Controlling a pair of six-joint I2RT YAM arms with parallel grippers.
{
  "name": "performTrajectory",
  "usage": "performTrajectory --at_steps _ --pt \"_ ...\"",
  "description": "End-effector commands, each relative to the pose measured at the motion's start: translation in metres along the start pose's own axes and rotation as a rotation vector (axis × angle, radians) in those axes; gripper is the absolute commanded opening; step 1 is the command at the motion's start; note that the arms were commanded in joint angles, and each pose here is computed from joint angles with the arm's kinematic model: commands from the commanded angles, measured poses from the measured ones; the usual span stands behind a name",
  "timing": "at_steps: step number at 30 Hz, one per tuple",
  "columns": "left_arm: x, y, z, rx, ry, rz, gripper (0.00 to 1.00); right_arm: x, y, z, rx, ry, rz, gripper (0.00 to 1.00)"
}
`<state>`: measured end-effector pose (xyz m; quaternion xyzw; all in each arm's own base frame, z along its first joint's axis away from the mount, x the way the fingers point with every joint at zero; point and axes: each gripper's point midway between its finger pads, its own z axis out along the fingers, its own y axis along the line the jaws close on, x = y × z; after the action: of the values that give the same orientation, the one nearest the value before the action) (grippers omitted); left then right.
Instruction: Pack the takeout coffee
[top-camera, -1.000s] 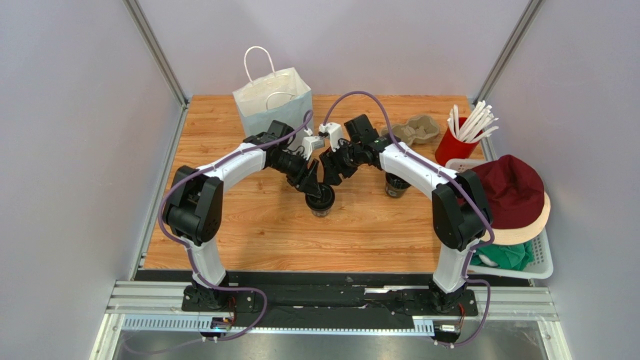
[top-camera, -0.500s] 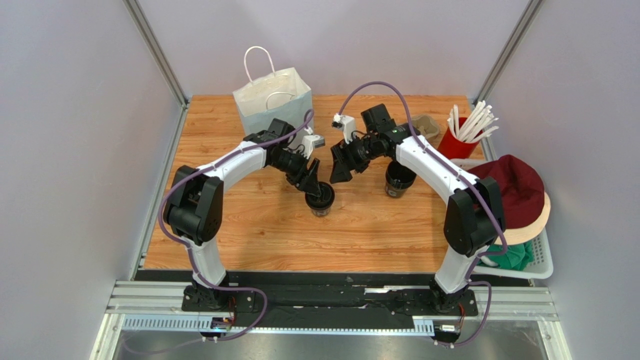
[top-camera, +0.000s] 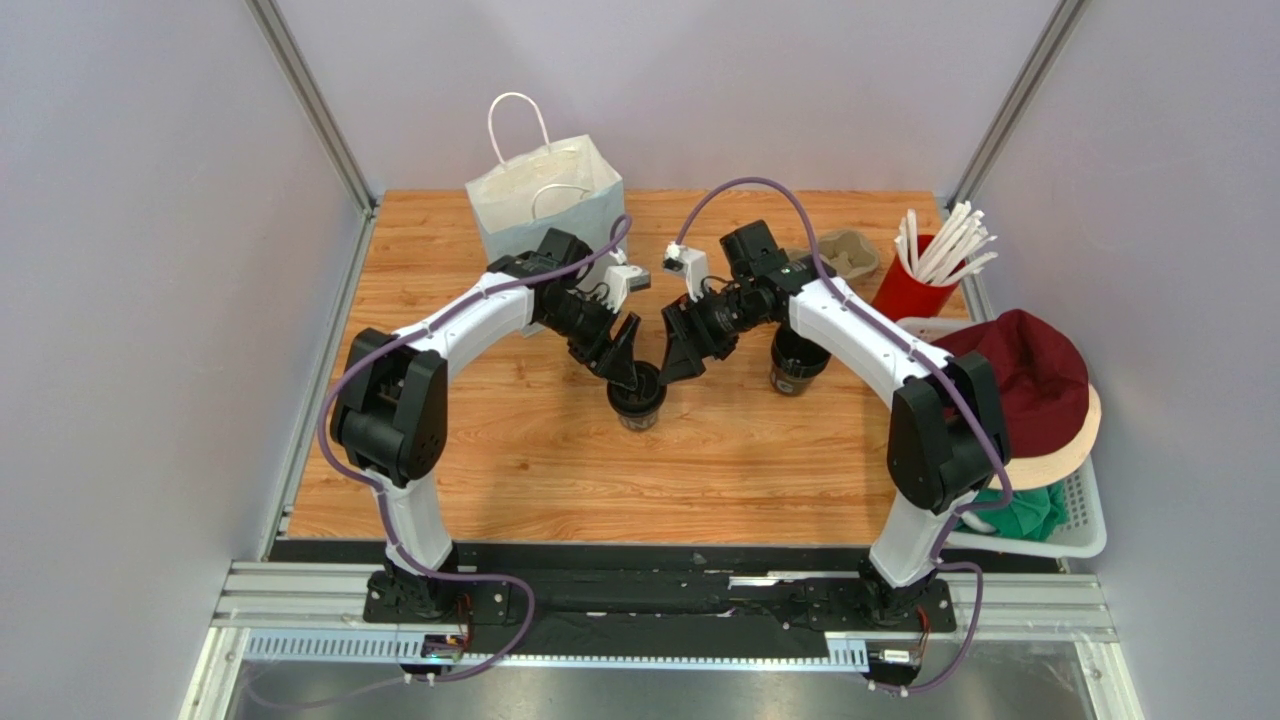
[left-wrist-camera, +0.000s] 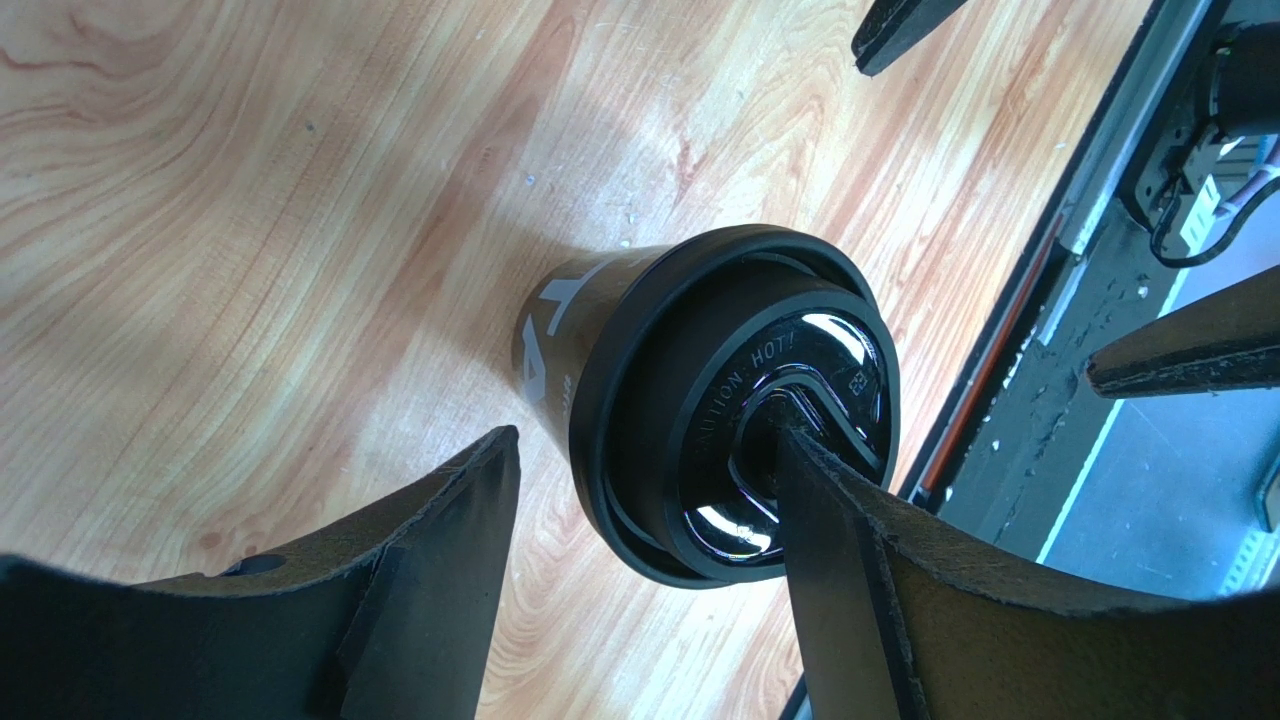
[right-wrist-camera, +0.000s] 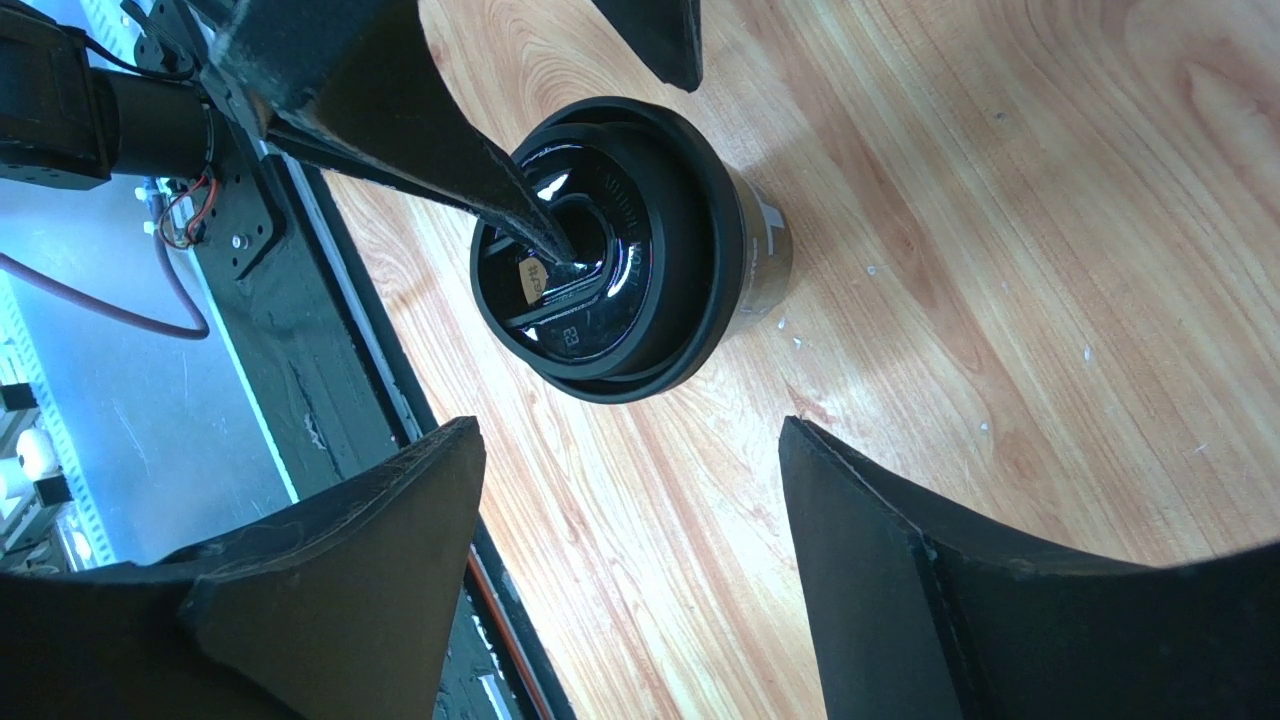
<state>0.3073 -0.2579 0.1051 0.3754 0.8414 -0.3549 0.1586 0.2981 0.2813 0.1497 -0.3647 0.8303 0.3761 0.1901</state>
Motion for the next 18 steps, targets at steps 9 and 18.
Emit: performTrajectory --at_steps 9,18 --pt "-0.011 -0.004 -0.011 0.001 -0.017 0.057 0.73 -0.009 0.004 0.013 -0.052 -0.018 0.027 0.76" --pt "-0.012 -0.005 -0.009 0.013 -0.017 0.048 0.74 -0.013 -0.011 0.012 -0.084 -0.034 0.087 0.68"
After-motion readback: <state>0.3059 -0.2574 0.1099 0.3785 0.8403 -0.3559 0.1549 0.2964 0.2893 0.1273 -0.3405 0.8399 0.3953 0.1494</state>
